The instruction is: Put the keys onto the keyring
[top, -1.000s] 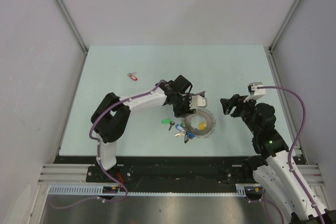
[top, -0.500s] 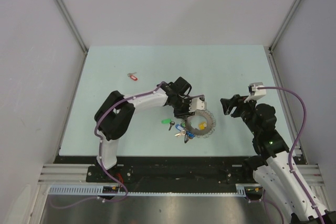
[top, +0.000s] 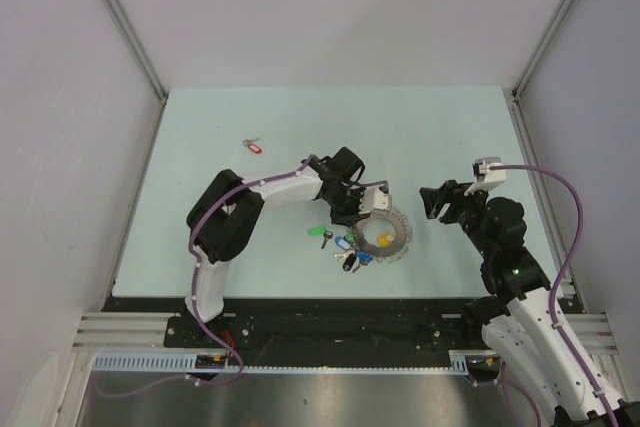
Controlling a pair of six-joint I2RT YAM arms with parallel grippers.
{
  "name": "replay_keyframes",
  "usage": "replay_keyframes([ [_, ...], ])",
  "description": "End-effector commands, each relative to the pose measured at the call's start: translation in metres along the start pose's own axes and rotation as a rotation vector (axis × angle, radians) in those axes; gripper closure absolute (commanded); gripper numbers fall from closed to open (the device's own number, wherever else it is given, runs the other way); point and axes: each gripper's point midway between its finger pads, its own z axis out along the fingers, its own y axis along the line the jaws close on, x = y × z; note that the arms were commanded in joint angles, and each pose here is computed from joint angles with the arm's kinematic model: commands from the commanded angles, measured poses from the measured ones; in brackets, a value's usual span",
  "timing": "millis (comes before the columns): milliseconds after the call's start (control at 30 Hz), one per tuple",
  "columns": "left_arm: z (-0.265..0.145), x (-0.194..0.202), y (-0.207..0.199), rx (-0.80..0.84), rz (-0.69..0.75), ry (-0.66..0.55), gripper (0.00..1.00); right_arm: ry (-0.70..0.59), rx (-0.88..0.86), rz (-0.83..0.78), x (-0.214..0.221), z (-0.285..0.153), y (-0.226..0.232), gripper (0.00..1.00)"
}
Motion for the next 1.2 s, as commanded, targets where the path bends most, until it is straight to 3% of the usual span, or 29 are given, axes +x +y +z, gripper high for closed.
replay_keyframes([
  [0, 0.001, -0.006, -0.006, 0.069, 0.035, -0.027, 0.76, -0.038, -0.008, -0.001, -0.009, 0.001, 0.002, 0.35],
  [100, -0.001, -0.008, -0.010, 0.085, 0.029, -0.036, 0.89, -0.040, -0.007, -0.003, -0.010, 0.002, 0.002, 0.35],
  [133, -0.002, -0.010, -0.012, 0.088, 0.030, -0.041, 0.98, -0.040, -0.007, -0.003, -0.010, 0.002, 0.002, 0.35],
  [167, -0.002, -0.011, -0.015, 0.100, 0.028, -0.051, 1.00, -0.038, -0.007, -0.004, -0.010, 0.002, 0.001, 0.35],
  [367, -0.025, -0.036, -0.016, 0.048, 0.037, -0.171, 0.99, -0.032, -0.043, -0.015, -0.008, 0.004, 0.008, 0.35],
  [533, -0.057, -0.075, -0.009, -0.050, 0.027, -0.379, 1.00, -0.030, -0.116, -0.029, -0.009, 0.004, 0.020, 0.35],
  [900, -0.083, -0.095, -0.018, -0.247, -0.044, -0.733, 1.00, 0.009, -0.362, -0.009, 0.008, 0.003, 0.061, 0.35],
  [1033, -0.088, -0.091, -0.030, -0.261, -0.122, -0.836, 1.00, 0.025, -0.459, 0.008, 0.029, 0.001, 0.073, 0.36],
  [1167, -0.113, -0.103, -0.035, -0.326, -0.099, -0.998, 1.00, 0.033, -0.508, 0.017, 0.046, 0.002, 0.076, 0.38],
])
